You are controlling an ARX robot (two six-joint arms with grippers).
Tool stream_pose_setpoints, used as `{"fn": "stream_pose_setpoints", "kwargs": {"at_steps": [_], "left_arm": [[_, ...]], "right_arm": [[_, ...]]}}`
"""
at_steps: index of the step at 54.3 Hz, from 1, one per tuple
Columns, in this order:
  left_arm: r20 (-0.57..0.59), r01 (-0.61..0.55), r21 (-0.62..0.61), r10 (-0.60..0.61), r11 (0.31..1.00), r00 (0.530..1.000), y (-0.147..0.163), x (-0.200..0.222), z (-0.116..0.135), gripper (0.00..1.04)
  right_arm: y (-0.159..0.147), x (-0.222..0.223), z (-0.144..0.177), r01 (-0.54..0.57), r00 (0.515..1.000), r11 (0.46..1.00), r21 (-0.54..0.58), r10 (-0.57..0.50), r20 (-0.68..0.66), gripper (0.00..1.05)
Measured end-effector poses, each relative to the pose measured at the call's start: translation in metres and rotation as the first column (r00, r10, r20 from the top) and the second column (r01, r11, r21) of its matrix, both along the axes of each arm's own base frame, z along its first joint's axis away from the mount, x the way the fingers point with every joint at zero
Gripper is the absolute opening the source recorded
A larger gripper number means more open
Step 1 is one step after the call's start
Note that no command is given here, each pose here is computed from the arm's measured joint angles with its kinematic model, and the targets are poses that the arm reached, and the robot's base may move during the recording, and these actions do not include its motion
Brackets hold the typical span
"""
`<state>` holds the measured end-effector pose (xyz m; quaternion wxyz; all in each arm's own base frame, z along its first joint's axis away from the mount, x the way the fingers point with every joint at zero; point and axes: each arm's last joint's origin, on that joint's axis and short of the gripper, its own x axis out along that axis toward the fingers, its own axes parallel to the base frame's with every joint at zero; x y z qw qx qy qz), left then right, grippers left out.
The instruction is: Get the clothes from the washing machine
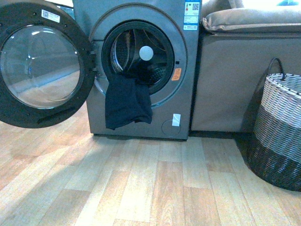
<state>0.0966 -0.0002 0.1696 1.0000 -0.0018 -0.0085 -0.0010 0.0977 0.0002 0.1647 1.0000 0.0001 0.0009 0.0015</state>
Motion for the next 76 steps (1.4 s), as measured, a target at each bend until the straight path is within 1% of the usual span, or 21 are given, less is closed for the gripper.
{"fn": "stream_pose_setpoints", "kwargs": {"at_steps": [76], "left_arm": [[-0.001,-0.003,0.0,0.003,1.0,1.0,0.0001,0.0,-0.0001,0.98]], "right_arm": [[0.0,0.0,0.0001,-0.002,1.0,1.0,0.0,0.002,0.001,0.97]]}}
